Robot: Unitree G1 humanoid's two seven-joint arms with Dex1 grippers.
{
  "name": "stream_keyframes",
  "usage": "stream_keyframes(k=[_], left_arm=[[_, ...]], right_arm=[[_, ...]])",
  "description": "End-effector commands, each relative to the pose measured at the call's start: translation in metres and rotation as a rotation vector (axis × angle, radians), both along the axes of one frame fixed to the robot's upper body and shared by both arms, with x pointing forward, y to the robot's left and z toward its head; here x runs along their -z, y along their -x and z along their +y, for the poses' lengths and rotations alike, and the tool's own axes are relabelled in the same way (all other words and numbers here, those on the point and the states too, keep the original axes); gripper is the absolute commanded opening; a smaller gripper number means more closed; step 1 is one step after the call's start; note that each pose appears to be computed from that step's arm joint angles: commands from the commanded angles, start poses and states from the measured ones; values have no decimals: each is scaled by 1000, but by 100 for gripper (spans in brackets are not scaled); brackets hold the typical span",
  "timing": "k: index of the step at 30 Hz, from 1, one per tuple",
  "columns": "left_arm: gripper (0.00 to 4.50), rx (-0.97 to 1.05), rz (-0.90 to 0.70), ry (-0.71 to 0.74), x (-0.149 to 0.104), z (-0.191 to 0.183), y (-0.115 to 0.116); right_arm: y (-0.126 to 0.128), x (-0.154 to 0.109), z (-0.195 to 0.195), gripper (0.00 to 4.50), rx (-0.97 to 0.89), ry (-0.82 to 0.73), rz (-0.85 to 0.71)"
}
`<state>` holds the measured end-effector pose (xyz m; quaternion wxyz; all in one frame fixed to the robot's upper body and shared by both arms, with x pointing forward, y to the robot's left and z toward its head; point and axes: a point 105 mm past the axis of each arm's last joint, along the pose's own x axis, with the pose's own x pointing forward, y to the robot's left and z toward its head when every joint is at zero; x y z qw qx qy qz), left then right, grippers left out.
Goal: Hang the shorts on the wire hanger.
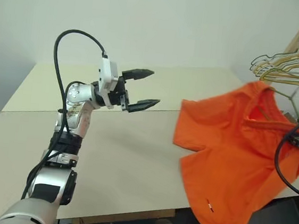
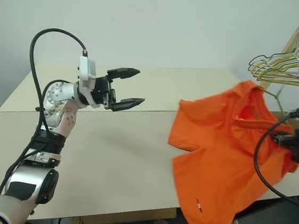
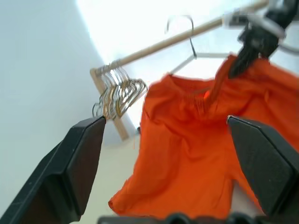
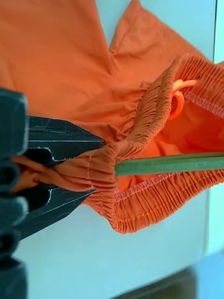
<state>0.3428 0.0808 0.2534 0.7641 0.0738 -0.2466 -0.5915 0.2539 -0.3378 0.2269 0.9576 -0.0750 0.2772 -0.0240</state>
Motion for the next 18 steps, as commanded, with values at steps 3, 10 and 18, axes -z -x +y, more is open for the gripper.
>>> stream_keyframes(k=[3,10,18], left_arm=[[450,25,-20,90,-17,-4,13],[450,16,47,213,-17,-19,22],[450,-106,74,222,-10,-31,30]], right_arm=[[10,-16,-57,3,420,52,-139],[0,-27,-75,3,707,61,-255],[-28,-36,-91,3,845,68,-342]])
